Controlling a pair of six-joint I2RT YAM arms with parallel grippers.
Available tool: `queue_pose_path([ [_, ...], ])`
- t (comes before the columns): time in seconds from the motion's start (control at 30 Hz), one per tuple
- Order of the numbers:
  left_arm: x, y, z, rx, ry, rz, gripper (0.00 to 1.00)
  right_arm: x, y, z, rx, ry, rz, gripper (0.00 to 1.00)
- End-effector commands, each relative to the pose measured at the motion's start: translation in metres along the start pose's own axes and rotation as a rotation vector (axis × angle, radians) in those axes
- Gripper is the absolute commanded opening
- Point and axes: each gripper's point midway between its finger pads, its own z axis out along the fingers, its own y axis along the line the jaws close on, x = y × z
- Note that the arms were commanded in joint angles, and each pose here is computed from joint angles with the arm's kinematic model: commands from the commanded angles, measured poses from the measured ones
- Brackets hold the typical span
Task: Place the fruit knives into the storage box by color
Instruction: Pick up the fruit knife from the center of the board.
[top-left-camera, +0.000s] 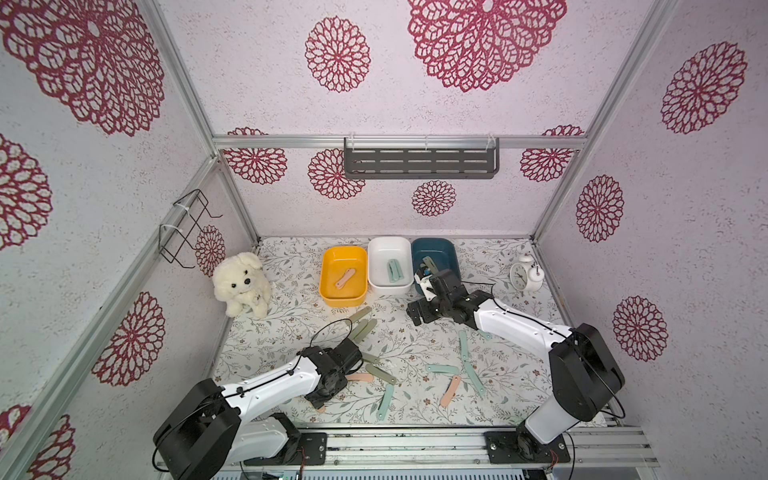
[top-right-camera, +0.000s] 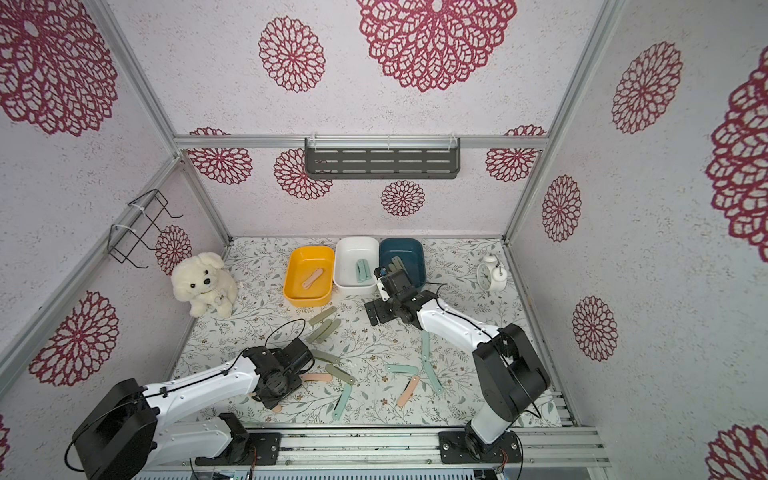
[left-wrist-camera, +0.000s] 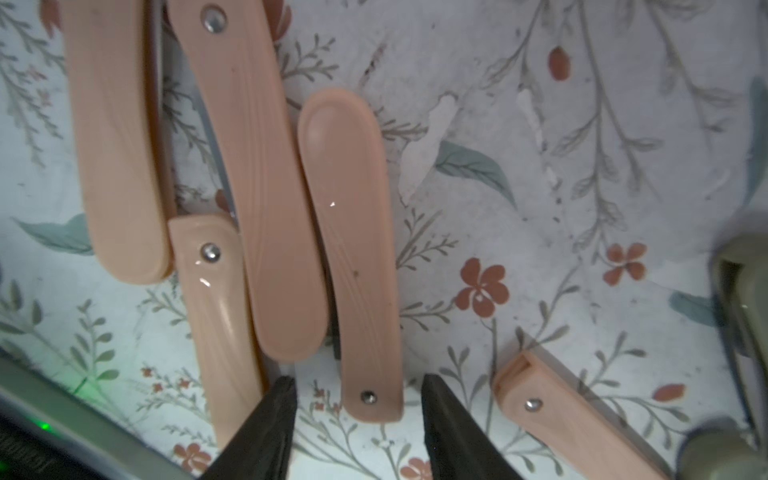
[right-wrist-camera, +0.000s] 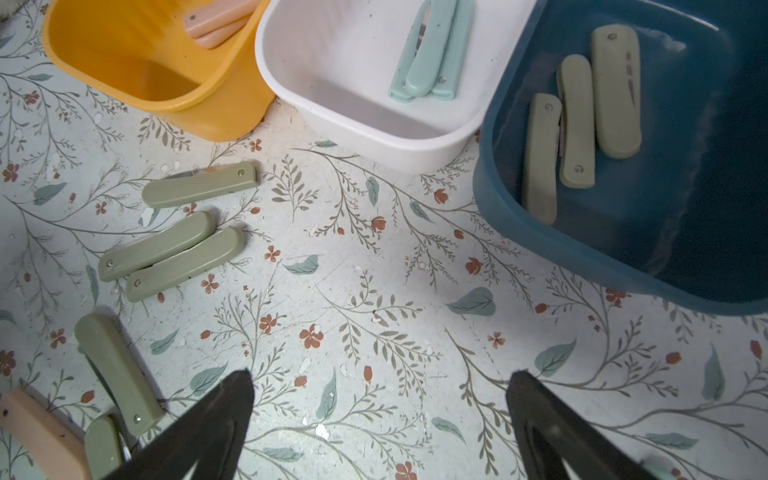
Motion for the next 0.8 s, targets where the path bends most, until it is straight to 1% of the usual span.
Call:
queue_pose_path([
  [0.0, 0.001, -0.009, 0.009, 0.01, -0.01, 0.008, 0.54, -0.012, 0.005, -0.006, -0.009, -0.025, 0.016, 0.99],
  [0.1, 0.003, -0.018, 0.014, 0.013, -0.003, 0.034, 0.51, -0.012, 0.005, -0.008, -0.008, -0.026, 0.017, 0.99],
  [0.23, 0.0, -0.024, 0.014, -0.01, -0.011, 0.075, 0.4, -0.015, 0.004, -0.011, -0.002, -0.032, 0.017, 0.99],
  [0.5, -0.007, -0.035, 0.008, 0.005, -0.041, 0.136, 0.3, -0.02, 0.002, -0.012, 0.01, -0.037, 0.015, 1.0],
  [0.63, -0.01, -0.033, 0.007, -0.021, -0.05, 0.155, 0.31, -0.02, 0.003, -0.011, 0.007, -0.036, 0.017, 0.99],
  [0.67, -0.01, -0.033, 0.008, -0.026, -0.049, 0.156, 0.33, -0.02, 0.003, -0.011, 0.005, -0.035, 0.016, 0.99],
  [0.77, -0.011, -0.027, 0.01, -0.045, -0.053, 0.15, 0.44, -0.022, 0.004, -0.012, 0.003, -0.039, 0.016, 0.99],
])
